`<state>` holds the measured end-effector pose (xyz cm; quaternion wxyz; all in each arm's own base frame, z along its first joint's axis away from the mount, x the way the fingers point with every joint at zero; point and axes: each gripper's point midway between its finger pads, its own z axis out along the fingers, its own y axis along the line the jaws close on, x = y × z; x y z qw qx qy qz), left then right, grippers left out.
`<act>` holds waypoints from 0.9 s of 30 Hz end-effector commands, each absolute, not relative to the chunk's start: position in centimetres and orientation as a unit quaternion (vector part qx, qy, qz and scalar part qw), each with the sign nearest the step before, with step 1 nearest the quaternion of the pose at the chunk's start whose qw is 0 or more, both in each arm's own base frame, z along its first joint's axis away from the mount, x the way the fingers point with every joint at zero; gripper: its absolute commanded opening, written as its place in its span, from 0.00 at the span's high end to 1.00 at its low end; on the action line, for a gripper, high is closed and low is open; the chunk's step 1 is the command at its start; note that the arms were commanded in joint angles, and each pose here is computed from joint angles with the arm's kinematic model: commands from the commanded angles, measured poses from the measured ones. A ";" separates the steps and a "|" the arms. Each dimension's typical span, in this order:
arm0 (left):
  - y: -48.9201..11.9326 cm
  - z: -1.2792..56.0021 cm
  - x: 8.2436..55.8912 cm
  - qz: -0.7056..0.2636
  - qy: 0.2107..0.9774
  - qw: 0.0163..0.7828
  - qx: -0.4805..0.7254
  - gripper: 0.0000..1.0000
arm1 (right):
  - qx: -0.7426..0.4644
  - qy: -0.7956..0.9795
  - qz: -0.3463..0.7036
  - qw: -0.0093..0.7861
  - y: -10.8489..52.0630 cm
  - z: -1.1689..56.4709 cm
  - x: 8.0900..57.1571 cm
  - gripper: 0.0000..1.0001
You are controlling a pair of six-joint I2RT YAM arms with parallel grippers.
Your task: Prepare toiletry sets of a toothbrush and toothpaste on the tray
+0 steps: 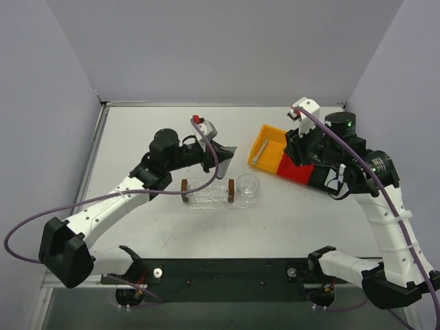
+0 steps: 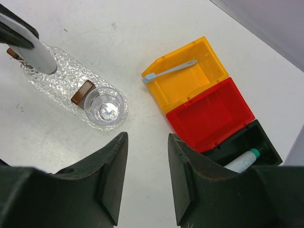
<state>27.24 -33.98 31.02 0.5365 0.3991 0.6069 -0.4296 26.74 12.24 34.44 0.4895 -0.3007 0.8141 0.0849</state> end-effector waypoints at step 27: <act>-22.2 28.4 30.6 -0.339 0.621 0.688 0.160 1.00 | -0.272 0.843 0.102 0.452 11.8 30.0 29.3 0.66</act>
